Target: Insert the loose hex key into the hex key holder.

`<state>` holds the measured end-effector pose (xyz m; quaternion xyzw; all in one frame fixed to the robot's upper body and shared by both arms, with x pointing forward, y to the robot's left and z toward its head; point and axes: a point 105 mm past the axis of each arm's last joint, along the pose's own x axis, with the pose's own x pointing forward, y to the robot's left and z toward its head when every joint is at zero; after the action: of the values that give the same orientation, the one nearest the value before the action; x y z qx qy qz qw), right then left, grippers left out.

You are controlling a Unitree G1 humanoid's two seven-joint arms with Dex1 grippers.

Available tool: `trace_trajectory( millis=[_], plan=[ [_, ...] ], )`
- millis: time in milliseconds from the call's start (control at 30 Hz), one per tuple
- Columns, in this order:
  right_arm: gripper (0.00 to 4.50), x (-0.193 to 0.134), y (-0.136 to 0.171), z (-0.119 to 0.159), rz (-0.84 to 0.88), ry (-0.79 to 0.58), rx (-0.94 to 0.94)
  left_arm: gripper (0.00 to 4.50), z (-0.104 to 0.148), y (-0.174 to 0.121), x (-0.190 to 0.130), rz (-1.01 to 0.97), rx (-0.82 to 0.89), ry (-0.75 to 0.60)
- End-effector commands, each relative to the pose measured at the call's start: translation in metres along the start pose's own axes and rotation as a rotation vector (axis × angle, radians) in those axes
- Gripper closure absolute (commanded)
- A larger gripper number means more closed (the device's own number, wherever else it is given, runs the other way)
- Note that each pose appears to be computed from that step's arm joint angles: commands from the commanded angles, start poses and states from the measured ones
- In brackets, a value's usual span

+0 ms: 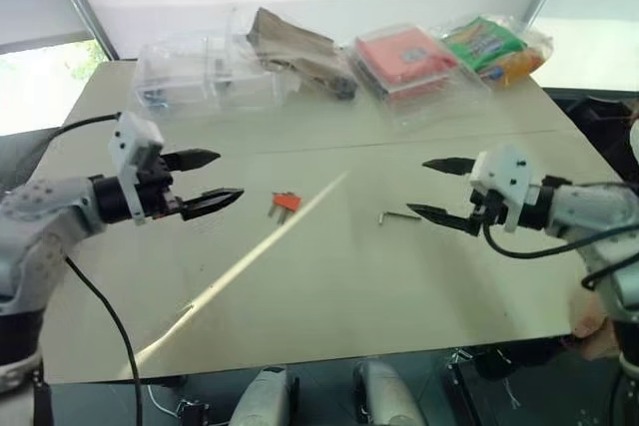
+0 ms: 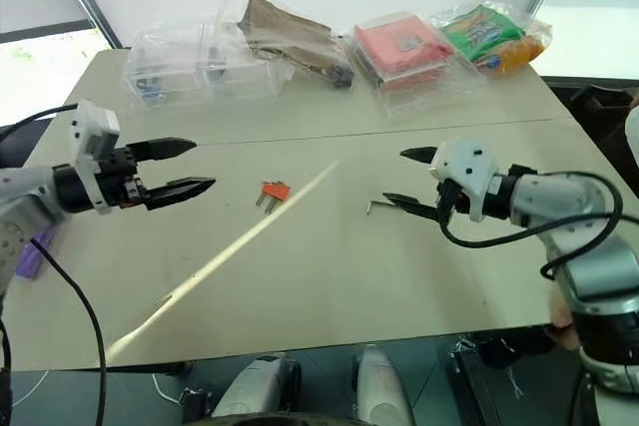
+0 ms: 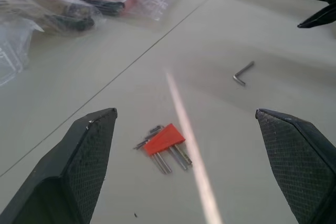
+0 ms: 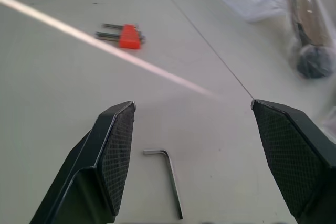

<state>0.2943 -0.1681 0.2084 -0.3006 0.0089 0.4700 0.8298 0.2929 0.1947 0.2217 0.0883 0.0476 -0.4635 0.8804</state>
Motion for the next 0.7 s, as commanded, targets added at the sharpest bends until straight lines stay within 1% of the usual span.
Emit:
trace_trajectory(
  millis=[33,100,333,433,567,700],
  plan=[
    [0.83,0.001,0.000,0.012,0.067,-0.010,-0.025,0.08,0.007,-0.004,-0.003,-0.035,0.025,0.011],
    [0.83,0.001,-0.002,0.016,0.078,-0.009,-0.034,0.08,0.005,-0.006,-0.002,-0.037,0.043,0.020],
    [0.83,0.002,-0.003,0.022,0.094,-0.006,-0.055,0.08,-0.002,-0.017,-0.001,-0.041,0.027,0.022],
    [0.83,0.004,-0.002,0.027,0.100,-0.021,-0.052,0.08,-0.002,-0.016,-0.001,-0.031,0.024,0.016],
    [0.83,0.008,-0.002,0.022,0.098,-0.010,-0.060,0.08,-0.005,-0.014,0.000,-0.017,0.027,0.017],
    [0.83,0.013,-0.002,0.023,0.094,-0.025,-0.058,0.08,-0.006,-0.014,0.001,-0.004,0.027,0.016]
  ],
)
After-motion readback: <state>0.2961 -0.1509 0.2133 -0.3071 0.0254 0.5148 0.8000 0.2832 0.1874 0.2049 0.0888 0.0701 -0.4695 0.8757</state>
